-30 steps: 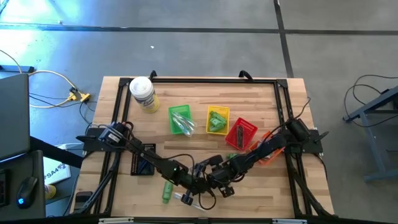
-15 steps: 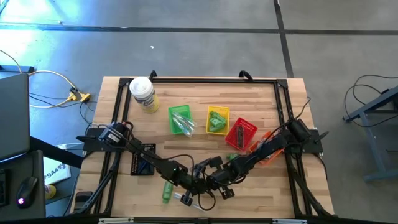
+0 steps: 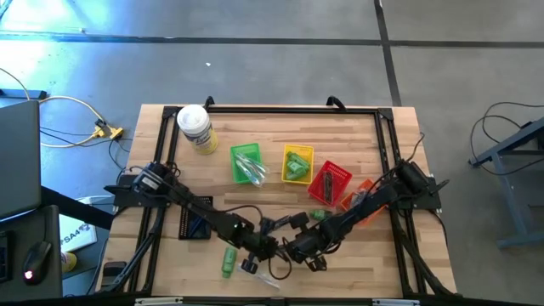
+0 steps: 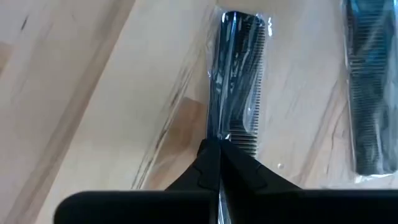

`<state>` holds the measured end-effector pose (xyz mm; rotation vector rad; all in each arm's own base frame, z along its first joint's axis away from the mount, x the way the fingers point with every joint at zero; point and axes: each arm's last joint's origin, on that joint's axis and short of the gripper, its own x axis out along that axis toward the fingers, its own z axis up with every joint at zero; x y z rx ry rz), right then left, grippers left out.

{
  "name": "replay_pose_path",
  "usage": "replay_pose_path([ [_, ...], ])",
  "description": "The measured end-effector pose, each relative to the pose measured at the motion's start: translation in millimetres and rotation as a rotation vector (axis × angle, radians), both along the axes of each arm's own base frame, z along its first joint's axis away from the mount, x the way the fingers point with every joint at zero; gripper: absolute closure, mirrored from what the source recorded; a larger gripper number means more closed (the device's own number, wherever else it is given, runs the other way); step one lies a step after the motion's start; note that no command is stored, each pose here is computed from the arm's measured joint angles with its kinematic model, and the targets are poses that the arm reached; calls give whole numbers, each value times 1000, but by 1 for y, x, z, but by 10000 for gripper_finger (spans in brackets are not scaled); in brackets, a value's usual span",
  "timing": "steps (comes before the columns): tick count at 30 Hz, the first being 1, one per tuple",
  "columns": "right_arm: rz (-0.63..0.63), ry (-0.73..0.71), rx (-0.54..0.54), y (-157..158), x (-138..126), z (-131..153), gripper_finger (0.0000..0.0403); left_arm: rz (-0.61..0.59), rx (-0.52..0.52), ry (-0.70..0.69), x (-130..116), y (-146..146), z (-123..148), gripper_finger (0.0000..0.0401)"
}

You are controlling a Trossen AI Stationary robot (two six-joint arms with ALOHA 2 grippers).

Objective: Pick & Place Travel size toiletries
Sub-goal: Put the black hair comb into the red bin

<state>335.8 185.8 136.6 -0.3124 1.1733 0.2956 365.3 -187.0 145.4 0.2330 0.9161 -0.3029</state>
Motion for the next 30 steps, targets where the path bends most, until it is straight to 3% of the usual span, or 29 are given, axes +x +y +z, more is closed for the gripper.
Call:
replay_pose_path([
  [4, 2, 2, -38, 2, -5, 3, 400, 11, 20, 3, -1, 1, 1, 375],
  [12, 11, -24, -132, 15, -2, 41, 400, 13, 26, 8, -1, 1, 1, 374],
  [17, 26, -40, -138, 18, 1, 53, 400, 13, 25, 6, -1, 1, 2, 374],
  [30, -31, 20, -194, 4, 1, 54, 400, 34, 38, 63, -6, 3, 1, 374],
])
